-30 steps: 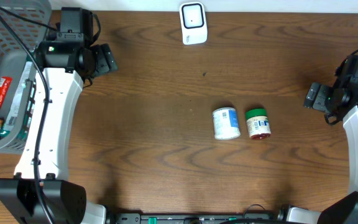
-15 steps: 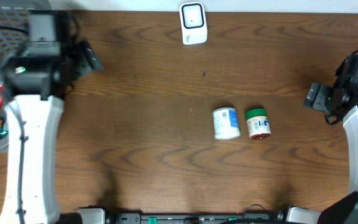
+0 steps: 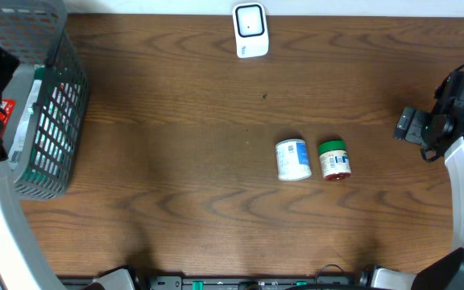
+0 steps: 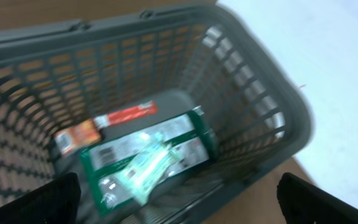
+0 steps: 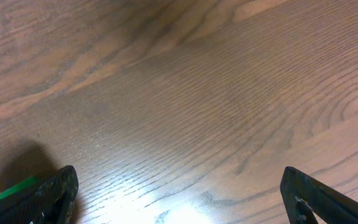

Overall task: Scan the item barcode
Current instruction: 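Reach the left gripper into the grey basket toward the wipes pouch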

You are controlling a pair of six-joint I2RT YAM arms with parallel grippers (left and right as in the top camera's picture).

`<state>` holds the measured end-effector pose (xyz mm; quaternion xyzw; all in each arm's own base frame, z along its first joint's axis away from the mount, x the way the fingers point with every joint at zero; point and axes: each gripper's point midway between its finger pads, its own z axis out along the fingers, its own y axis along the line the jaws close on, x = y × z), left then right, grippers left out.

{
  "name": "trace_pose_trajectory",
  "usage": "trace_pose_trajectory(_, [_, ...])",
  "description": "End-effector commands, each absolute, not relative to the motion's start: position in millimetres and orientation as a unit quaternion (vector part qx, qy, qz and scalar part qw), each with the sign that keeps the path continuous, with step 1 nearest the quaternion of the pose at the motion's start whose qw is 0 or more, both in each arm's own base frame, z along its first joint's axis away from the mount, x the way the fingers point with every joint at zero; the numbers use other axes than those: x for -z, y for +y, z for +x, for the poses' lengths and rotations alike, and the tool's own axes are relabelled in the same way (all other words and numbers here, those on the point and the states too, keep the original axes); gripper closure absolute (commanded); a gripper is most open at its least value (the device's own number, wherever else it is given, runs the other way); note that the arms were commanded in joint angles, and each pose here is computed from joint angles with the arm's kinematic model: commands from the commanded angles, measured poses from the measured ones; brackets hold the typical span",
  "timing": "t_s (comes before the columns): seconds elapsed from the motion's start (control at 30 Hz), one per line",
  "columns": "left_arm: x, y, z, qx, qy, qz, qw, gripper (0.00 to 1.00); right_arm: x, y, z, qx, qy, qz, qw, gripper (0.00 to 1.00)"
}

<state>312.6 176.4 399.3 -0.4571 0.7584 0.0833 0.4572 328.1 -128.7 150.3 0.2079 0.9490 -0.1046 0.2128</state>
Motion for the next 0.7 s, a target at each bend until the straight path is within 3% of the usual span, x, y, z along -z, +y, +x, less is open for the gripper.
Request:
trace_pose_trajectory(0.0, [-391.3,186.3,301.2,-0.099,0.758,-0.475,0.436,0.02,-155.9,-132.6,328.6,0.111,0.947,0.209,0.218,0.01])
trace_pose_trajectory(0.37, [-377.4,208.8,352.1,-0.141,0.793,-0.397,0.441,0.04,-155.9,-132.6,328.6,0.111,0.947,0.209,0.218,0.01])
trace_pose_trajectory(0.67, [-310.6,251.5,382.1,-0.171,0.828,-0.387,0.367,0.03,-155.9,-132.6,328.6,0.111,0.947,0.209,0.218,0.01])
